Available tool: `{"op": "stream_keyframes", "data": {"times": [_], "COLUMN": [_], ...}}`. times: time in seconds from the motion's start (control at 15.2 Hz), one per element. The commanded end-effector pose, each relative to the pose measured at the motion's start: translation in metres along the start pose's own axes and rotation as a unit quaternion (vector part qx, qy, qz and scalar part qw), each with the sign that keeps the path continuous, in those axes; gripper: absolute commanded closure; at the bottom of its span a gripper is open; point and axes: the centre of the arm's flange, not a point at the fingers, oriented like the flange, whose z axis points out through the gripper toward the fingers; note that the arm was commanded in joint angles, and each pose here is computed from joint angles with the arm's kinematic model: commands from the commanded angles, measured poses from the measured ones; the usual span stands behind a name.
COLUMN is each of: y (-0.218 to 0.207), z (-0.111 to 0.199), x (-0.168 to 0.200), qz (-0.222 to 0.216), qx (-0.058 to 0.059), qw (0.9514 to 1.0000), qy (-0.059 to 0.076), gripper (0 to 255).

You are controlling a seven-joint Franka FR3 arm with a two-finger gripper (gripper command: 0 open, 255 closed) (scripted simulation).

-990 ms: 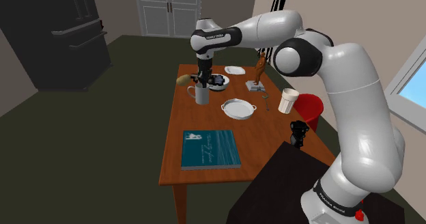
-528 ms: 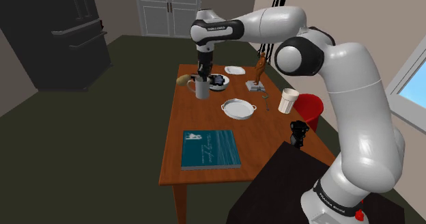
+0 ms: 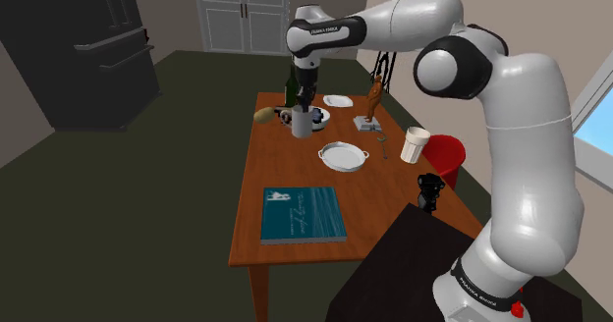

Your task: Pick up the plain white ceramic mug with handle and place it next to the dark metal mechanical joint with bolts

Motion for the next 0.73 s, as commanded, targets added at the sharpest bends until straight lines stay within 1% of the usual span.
{"op": "stream_keyframes", "data": {"times": [0.0,0.66], "y": [0.008,0.055], "z": [0.003,0.01], "x": [-0.025,-0.149], "qz": [0.0,0.0], "qx": [0.0,0.0], "qw": [1.0,1.0], "qy": [0.0,0.0], "gripper": [255,255]}}
